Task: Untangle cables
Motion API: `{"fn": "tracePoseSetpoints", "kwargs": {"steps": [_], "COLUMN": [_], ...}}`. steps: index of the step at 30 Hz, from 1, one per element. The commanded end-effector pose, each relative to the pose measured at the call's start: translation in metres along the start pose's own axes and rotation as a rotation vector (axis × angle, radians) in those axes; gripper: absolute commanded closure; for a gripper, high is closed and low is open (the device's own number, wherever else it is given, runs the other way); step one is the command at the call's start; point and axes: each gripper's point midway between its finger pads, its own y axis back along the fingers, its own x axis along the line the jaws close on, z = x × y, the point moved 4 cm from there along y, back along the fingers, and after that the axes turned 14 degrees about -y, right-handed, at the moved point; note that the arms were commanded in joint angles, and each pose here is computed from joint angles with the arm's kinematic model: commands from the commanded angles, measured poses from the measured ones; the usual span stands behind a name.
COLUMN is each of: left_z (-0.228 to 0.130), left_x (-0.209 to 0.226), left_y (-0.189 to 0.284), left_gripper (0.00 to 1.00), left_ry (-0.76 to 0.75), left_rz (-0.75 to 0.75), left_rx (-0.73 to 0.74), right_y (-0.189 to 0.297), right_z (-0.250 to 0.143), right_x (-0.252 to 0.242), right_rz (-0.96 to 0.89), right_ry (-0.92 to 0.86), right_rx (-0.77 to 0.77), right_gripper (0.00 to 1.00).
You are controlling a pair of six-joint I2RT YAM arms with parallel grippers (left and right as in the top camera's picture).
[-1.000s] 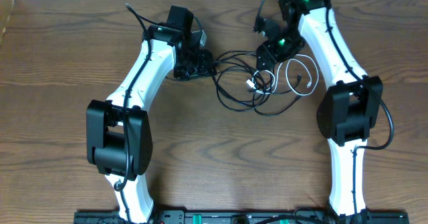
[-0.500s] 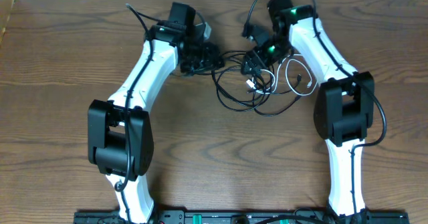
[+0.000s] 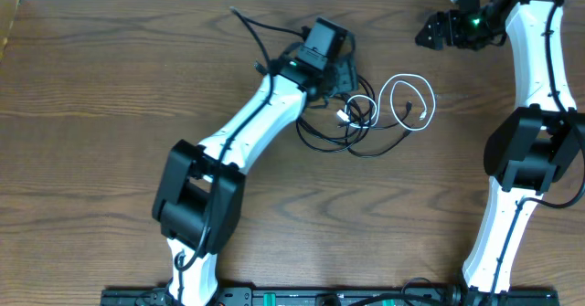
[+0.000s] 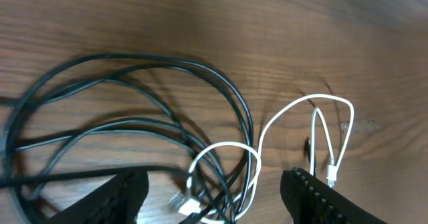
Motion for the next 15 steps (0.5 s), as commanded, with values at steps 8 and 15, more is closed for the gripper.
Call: {"fn": "tracePoseSetpoints", "kwargs": {"steps": [8,15], "left_z": [-0.049,-0.047], "left_x": [0.012,0.013], "left_y": [-0.056,-0.056], "left_gripper": [0.37,0.57], "left_ry": [0.078,0.075], "left_rz": [0.117,0.128], "left_rx": [0.133,0.122], "right_y": [-0.001,-0.003], "right_z": [-0.005,-0.006], "right_x": [0.006,0.009], "right_rz": [0.018,0.02], "right_ry": [-0.018,-0.013], "right_rx": [0.022,0.027], "right_gripper": [0.16,0.16]}}
